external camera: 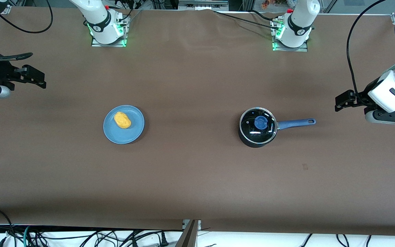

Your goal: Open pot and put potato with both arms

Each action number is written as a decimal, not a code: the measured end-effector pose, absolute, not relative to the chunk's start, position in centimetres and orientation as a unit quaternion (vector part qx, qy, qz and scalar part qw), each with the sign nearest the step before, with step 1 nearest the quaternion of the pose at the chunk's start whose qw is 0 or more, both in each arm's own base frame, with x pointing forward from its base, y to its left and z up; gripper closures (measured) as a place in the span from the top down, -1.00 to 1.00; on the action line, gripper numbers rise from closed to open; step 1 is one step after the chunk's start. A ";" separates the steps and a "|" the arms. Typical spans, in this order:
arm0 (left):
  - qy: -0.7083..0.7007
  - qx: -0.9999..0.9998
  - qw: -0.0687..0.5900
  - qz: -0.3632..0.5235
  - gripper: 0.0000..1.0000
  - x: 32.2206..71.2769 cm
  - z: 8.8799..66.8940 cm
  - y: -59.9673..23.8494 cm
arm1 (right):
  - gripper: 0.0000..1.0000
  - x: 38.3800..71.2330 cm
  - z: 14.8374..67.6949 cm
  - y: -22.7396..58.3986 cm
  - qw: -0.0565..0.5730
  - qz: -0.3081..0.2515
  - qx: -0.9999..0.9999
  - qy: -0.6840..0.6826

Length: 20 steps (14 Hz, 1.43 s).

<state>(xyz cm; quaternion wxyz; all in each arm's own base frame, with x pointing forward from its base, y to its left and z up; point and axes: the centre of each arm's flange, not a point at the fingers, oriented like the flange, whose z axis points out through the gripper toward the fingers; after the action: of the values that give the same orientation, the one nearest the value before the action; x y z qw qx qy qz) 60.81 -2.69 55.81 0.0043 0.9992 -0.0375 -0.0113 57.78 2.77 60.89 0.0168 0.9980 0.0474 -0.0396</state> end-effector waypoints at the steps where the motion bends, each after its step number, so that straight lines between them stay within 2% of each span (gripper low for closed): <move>1: -0.037 0.999 0.004 -0.011 1.00 60.8 55.8 -2.7 | 1.00 57.8 60.9 2.8 0.017 -0.040 0.998 0.047; 20: -0.037 0.999 0.005 0.001 1.00 61.1 56.2 -2.6 | 1.00 57.8 60.9 3.2 0.016 -0.039 0.998 0.052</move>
<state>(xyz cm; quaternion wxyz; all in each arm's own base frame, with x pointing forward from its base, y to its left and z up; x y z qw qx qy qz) 61.07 -2.65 56.24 0.0045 0.9993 -0.0369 0.0012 57.78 3.23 60.93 0.0165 0.9978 0.0517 -0.0390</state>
